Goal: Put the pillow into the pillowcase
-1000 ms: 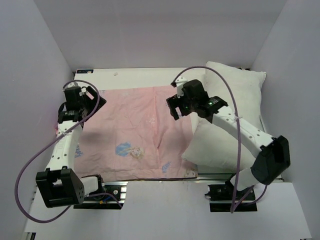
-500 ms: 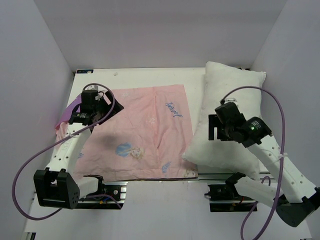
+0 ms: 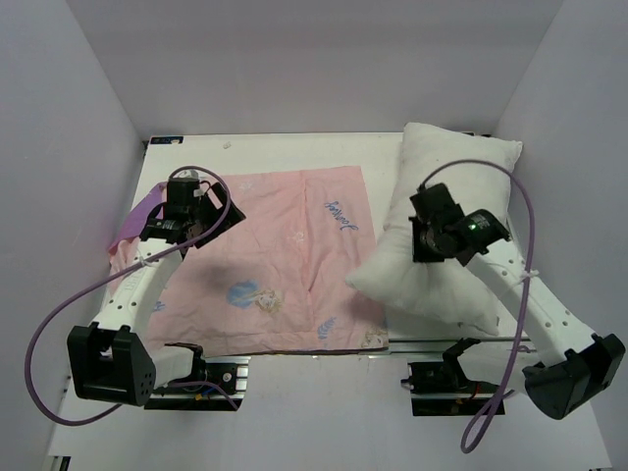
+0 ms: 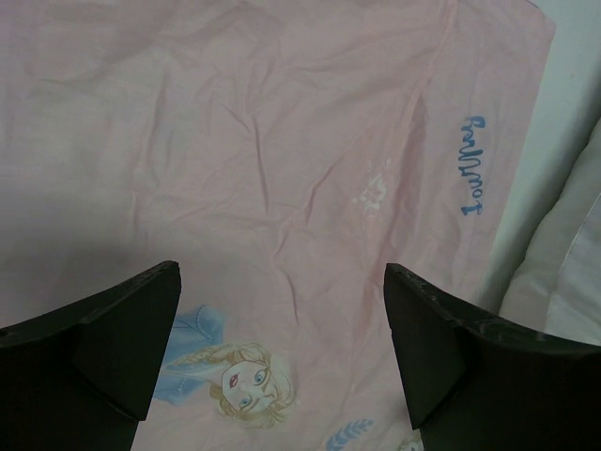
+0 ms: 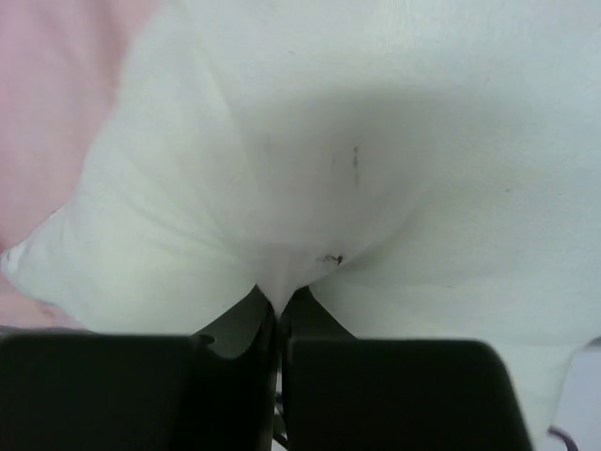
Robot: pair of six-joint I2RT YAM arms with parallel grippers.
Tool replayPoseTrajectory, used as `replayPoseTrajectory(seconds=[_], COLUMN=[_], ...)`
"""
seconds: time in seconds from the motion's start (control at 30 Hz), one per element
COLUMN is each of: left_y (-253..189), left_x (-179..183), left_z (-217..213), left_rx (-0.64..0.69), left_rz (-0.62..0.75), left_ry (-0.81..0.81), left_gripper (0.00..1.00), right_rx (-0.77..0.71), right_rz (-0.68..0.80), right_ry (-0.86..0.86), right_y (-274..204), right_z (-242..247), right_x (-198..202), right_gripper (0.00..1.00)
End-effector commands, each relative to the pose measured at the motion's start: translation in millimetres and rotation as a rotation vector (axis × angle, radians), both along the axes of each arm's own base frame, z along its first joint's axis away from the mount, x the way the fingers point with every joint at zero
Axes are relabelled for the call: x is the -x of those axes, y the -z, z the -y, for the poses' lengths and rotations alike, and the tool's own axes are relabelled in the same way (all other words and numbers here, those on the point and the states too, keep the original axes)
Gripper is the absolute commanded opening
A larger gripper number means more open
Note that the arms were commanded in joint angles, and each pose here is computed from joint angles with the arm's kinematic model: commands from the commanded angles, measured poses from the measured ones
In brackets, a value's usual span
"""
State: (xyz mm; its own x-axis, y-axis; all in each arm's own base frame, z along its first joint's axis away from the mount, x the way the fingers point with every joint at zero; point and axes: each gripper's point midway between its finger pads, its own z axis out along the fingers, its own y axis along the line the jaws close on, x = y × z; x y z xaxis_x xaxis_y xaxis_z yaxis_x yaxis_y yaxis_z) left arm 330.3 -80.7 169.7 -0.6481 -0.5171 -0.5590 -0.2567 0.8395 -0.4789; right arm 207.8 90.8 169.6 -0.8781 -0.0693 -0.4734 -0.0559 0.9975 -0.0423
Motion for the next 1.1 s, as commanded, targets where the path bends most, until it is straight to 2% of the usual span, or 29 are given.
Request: replayPoseTrajectory(seconds=[0.0,0.13,0.2,0.3,0.43,0.5,0.53,0.57,0.6,0.67,0.73,0.83,0.93,0.97,1.0,1.07], left_y=[-23.9,-28.0,-27.1,-24.7,-20.0,-17.8,-17.2,-17.0,-16.9,-18.8,-20.9,-22.4,-24.1,-23.9,-24.8,-26.3], left_x=[-0.9,-0.8,-1.1,-0.9,3.3,6.2,7.5,8.4,9.4,10.9,13.4,19.8,28.4,31.3,34.7,40.5], left_z=[-3.3,-5.0,-6.3,-8.7,-8.5,-9.2,-10.1,-10.0,-9.4,-4.9,4.5,18.7,26.6,28.2,30.0,30.2], left_rx=[-0.021,-0.027,-0.031,-0.04,-0.044,-0.05,-0.057,-0.062,-0.065,-0.067,-0.048,-0.015,-0.013,-0.012,-0.011,-0.007], left_rz=[0.071,0.083,0.079,0.069,0.045,0.037,0.035,0.034,0.032,0.042,0.055,0.067,0.072,0.072,0.074,0.081], left_ry=[-0.003,-0.01,-0.016,-0.026,-0.021,-0.016,-0.014,-0.006,0.005,0.052,0.121,0.216,0.265,0.275,0.285,0.284], left_gripper=[0.98,0.98,0.98,0.98,0.98,0.98,0.98,0.98,0.98,0.98,0.98,0.98,0.98,0.98,0.98,0.98], right_rx=[-0.212,-0.349,-0.423,-0.53,-0.544,-0.495,-0.464,-0.476,-0.421,-0.402,-0.3,-0.109,-0.024,-0.049,-0.076,-0.139], right_rz=[0.382,0.522,0.543,0.503,0.407,0.389,0.405,0.395,0.408,0.417,0.535,0.635,0.594,0.567,0.458,0.415], right_ry=[-0.083,-0.113,-0.129,-0.202,-0.257,-0.307,-0.38,-0.395,-0.494,-0.642,-0.84,-1.124,-1.331,-1.375,-1.395,-1.34], right_y=[-105.0,-159.6,-169.3,-162.9,-121.6,-103.9,-104.1,-106.0,-106.2,-118.8,-142.0,-139.5,-122.6,-121.2,-104.7,-114.4], right_z=[-43.3,-70.7,-89.8,-122.5,-151.3,-153.1,-155.1,-158.7,-159.4,-165.5,-163.6,-153.3,-147.7,-150.3,-148.4,-153.7], right_x=[-65.9,-90.7,-103.9,-112.6,-134.2,-139.8,-140.6,-139.4,-140.7,-131.8,-131.1,-120.1,-102.2,-94.7,-86.7,-86.7], right_gripper=[0.0,0.0,0.0,0.0,0.0,0.28,0.61,0.79,0.89,0.89,0.89,0.89,0.89,0.9,0.89,0.89])
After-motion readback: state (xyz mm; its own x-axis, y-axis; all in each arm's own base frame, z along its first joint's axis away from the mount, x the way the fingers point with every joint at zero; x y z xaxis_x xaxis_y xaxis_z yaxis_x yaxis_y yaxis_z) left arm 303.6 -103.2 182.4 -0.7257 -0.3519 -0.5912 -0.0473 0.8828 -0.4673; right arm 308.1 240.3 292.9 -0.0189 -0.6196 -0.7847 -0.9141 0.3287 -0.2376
